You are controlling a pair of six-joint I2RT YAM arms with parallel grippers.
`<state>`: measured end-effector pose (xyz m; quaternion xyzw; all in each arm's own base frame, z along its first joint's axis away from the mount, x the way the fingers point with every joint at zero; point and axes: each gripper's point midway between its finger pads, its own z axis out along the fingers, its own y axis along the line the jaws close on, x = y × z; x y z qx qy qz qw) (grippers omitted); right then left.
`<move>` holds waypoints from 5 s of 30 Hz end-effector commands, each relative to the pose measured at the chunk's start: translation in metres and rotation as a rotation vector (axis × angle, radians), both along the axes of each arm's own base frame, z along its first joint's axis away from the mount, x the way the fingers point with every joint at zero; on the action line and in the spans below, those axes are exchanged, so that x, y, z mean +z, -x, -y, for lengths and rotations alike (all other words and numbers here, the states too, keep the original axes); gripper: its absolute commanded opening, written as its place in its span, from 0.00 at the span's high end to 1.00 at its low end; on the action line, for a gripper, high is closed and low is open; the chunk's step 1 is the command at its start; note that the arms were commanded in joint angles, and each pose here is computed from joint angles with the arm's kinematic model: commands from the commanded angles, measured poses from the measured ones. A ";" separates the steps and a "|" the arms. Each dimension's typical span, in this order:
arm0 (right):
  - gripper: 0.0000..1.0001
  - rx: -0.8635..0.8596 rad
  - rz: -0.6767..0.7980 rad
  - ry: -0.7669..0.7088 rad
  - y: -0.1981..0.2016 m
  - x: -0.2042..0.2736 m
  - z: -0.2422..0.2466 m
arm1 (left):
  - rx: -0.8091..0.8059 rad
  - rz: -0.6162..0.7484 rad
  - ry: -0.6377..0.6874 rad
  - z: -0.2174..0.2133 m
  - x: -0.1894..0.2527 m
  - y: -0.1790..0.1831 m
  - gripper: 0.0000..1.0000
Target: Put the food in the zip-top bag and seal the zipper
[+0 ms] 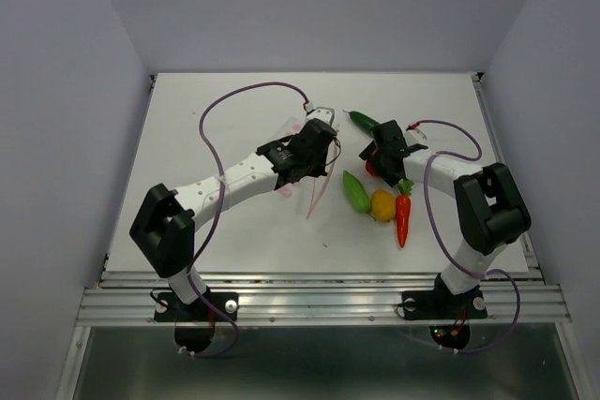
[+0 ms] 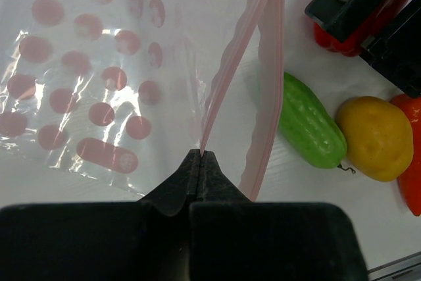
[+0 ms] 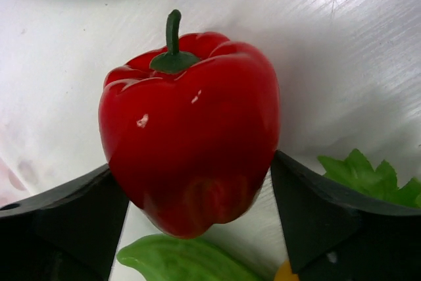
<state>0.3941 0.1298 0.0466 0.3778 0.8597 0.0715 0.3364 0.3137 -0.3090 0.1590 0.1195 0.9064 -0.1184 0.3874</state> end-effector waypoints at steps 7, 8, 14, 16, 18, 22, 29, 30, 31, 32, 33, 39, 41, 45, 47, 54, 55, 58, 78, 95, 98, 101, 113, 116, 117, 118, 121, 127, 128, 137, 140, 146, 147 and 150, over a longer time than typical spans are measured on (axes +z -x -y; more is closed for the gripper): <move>0.42 0.055 0.143 0.079 -0.022 0.041 0.006 | 0.005 0.023 0.032 0.005 0.010 -0.008 1.00; 0.44 0.060 0.145 0.087 -0.021 0.041 0.007 | 0.005 0.021 0.031 0.005 0.009 -0.007 1.00; 0.57 0.191 0.187 0.096 -0.018 0.060 -0.003 | 0.014 0.029 0.029 0.005 0.012 -0.010 1.00; 0.59 0.301 0.207 0.089 -0.013 0.069 -0.013 | 0.015 0.030 0.022 0.006 0.013 -0.012 1.00; 0.60 0.369 0.286 0.065 -0.009 0.097 -0.021 | 0.016 0.027 0.018 0.008 0.012 -0.013 1.00; 0.63 0.627 0.431 -0.026 0.018 0.137 -0.053 | 0.024 0.022 0.030 0.011 0.013 -0.015 1.00; 0.69 0.933 0.613 -0.212 0.071 0.193 -0.095 | 0.042 0.026 0.050 0.015 0.019 -0.019 1.00; 0.70 0.992 0.616 -0.259 0.082 0.194 -0.102 | 0.042 0.025 0.059 0.017 0.021 -0.019 1.00; 0.70 1.018 0.630 -0.282 0.086 0.198 -0.106 | 0.042 0.024 0.062 0.017 0.021 -0.020 1.00; 0.70 1.052 0.653 -0.306 0.090 0.203 -0.111 | 0.043 0.022 0.064 0.018 0.021 -0.020 1.00; 0.71 1.076 0.650 -0.328 0.094 0.202 -0.114 | 0.045 0.020 0.069 0.019 0.021 -0.020 1.00; 0.72 1.098 0.572 -0.375 0.094 0.183 -0.126 | 0.056 0.015 0.087 0.021 0.024 -0.020 1.00; 0.73 1.119 0.548 -0.387 0.097 0.176 -0.134 | 0.061 0.017 0.095 0.021 0.026 -0.020 1.00; 0.73 1.098 0.478 -0.397 0.089 0.153 -0.137 | 0.069 0.020 0.109 0.022 0.030 -0.021 1.00; 0.73 1.070 0.437 -0.395 0.085 0.143 -0.136 | 0.072 0.021 0.114 0.021 0.032 -0.020 1.00; 0.75 0.974 0.335 -0.329 0.070 0.115 -0.125 | 0.071 0.039 0.145 0.019 0.045 -0.018 1.00; 0.75 0.979 0.331 -0.328 0.070 0.116 -0.129 | 0.066 0.039 0.148 0.019 0.044 -0.017 1.00; 0.75 0.979 0.312 -0.315 0.067 0.112 -0.129 | 0.060 0.047 0.159 0.020 0.049 -0.017 1.00; 0.75 1.052 0.236 -0.207 0.060 0.113 -0.144 | -0.051 0.050 0.233 0.037 0.066 -0.007 1.00; 0.49 0.892 0.172 0.002 0.047 0.114 -0.152 | -0.049 0.052 0.314 0.042 0.077 -0.001 1.00; 0.43 0.882 0.163 0.053 0.046 0.110 -0.147 | -0.030 0.066 0.324 0.038 0.082 -0.001 1.00; 0.31 0.899 0.177 0.094 0.047 0.114 -0.145 | -0.002 0.074 0.320 0.031 0.082 -0.003 1.00; 0.00 1.124 0.381 0.008 0.081 0.184 -0.161 | 0.052 0.065 0.377 0.015 0.083 -0.007 1.00; 0.00 1.135 0.400 -0.014 0.084 0.191 -0.163 | 0.060 0.064 0.396 0.011 0.085 -0.008 1.00; 0.01 1.134 0.401 -0.017 0.085 0.192 -0.163 | 0.058 0.064 0.402 0.011 0.086 -0.008 1.00; 0.01 1.137 0.408 -0.021 0.085 0.195 -0.164 | 0.060 0.062 0.405 0.010 0.085 -0.008 1.00; 0.00 1.164 0.433 -0.042 0.089 0.205 -0.168 | 0.071 0.055 0.401 0.006 0.081 -0.011 1.00; 0.02 1.164 0.495 -0.074 0.094 0.227 -0.169 | 0.079 0.030 0.420 0.001 0.074 -0.015 1.00; 0.11 1.162 0.493 -0.072 0.093 0.226 -0.169 | 0.071 0.036 0.437 0.003 0.079 -0.014 1.00; 0.23 1.059 0.423 -0.037 0.071 0.202 -0.167 | 0.045 0.034 0.455 0.004 0.085 -0.011 1.00; 0.23 1.017 0.427 -0.012 0.064 0.201 -0.162 | 0.041 0.034 0.458 0.006 0.086 -0.012 1.00; 0.14 0.961 0.390 0.053 0.061 0.185 -0.147 | 0.071 0.015 0.406 0.002 0.066 -0.017 1.00; 0.11 0.975 0.378 0.051 0.065 0.179 -0.145 | 0.080 0.012 0.390 0.001 0.060 -0.019 1.00; 0.00 1.032 0.360 0.044 0.084 0.169 -0.140 | 0.111 -0.015 0.345 -0.006 0.037 -0.022 1.00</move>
